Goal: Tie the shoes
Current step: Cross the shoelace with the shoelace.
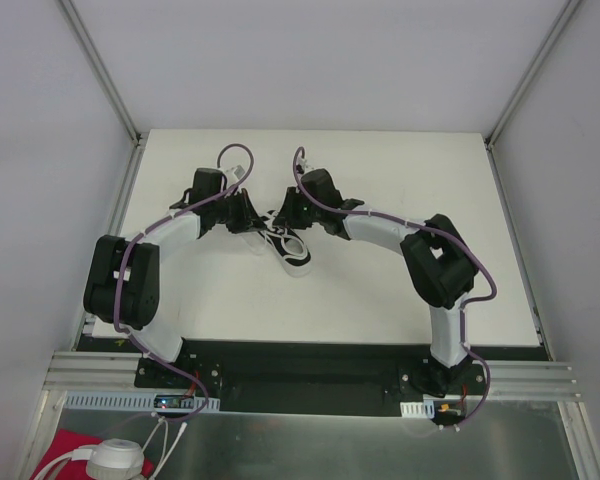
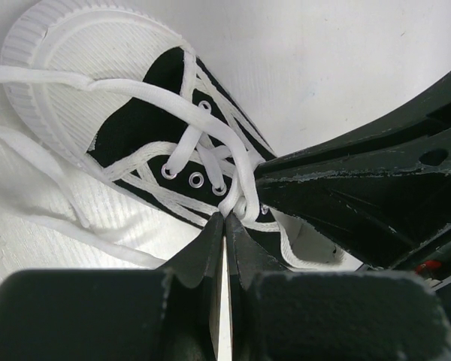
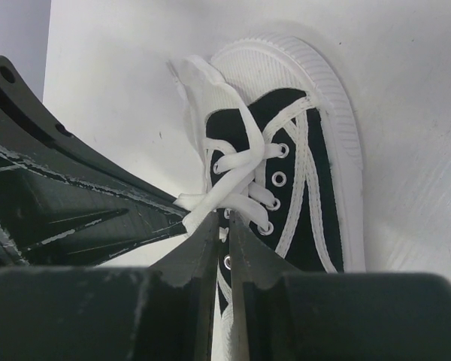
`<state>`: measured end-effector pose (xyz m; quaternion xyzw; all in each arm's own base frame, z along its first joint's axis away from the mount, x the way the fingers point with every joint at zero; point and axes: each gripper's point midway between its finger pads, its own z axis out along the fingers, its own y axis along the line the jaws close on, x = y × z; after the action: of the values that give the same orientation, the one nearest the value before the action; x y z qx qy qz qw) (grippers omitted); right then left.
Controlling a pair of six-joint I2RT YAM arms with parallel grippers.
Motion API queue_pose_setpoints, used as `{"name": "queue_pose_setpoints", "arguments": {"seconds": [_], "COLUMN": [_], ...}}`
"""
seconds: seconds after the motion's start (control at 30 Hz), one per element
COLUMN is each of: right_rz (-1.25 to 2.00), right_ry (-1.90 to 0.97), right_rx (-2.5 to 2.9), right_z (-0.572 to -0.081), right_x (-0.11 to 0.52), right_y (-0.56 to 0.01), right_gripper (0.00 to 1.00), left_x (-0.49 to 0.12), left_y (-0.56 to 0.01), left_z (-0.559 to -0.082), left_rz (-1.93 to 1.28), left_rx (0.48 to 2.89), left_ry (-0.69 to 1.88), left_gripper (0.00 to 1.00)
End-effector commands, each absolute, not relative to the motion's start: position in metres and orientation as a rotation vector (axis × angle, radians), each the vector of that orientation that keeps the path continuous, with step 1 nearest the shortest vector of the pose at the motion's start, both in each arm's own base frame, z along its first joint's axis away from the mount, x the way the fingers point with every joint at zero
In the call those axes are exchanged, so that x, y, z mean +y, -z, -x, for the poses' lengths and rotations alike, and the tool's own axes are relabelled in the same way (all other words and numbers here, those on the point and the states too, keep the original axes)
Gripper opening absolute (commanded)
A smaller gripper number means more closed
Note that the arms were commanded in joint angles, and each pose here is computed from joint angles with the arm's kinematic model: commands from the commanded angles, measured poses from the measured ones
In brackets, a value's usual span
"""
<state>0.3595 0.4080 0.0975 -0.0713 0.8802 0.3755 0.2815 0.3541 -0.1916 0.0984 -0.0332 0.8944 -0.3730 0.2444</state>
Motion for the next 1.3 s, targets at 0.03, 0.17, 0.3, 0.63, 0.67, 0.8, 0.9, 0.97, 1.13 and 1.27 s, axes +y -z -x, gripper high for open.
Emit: {"name": "queue_pose_setpoints", "arguments": {"seconds": [0.03,0.17,0.3,0.63,0.67,0.8,0.9,0.97,1.13,1.27], "right_rz": [0.219,0.223,0.234,0.232,0.231,0.229,0.227,0.226,0.224,0.227], "right_ry": [-0.984,-0.976,-0.963,-0.959,-0.959,-0.958,-0.955,-0.954,-0.946,-0.952], "right_rx": [2.32,2.327,2.337,2.322,2.32,2.315,2.314,2.313,2.318,2.318], "right_z": [-0.366,-0.366,-0.365,-0.373,-0.374,-0.378,-0.38,-0.381,-0.378,-0.374], "right_x": [0.411,0.411,0.412,0.42,0.42,0.423,0.424,0.425,0.422,0.422], "right_y": [-0.106,-0.103,-0.097,-0.098,-0.098,-0.101,-0.102,-0.103,-0.101,-0.099], "right_gripper": [0.13,0.13,0.13,0.16,0.16,0.19,0.22,0.23,0.23,0.23], "left_x": [-0.193,-0.193,-0.193,-0.194,-0.194,-0.194,-0.194,-0.194,-0.194,-0.194], "left_y": [-0.123,-0.123,-0.125,-0.126,-0.126,-0.126,-0.128,-0.129,-0.126,-0.126], "left_z": [-0.365,-0.366,-0.367,-0.367,-0.368,-0.367,-0.368,-0.368,-0.364,-0.365], "left_rz": [0.056,0.056,0.055,0.051,0.051,0.048,0.048,0.046,0.056,0.056], "left_rx": [2.376,2.379,2.373,2.372,2.37,2.37,2.367,2.364,2.385,2.385], "left_ry": [1.035,1.036,1.035,1.04,1.039,1.041,1.042,1.044,1.043,1.043], "left_gripper": [0.0,0.0,0.0,0.0,0.0,0.0,0.0,0.0,0.0,0.0]}}
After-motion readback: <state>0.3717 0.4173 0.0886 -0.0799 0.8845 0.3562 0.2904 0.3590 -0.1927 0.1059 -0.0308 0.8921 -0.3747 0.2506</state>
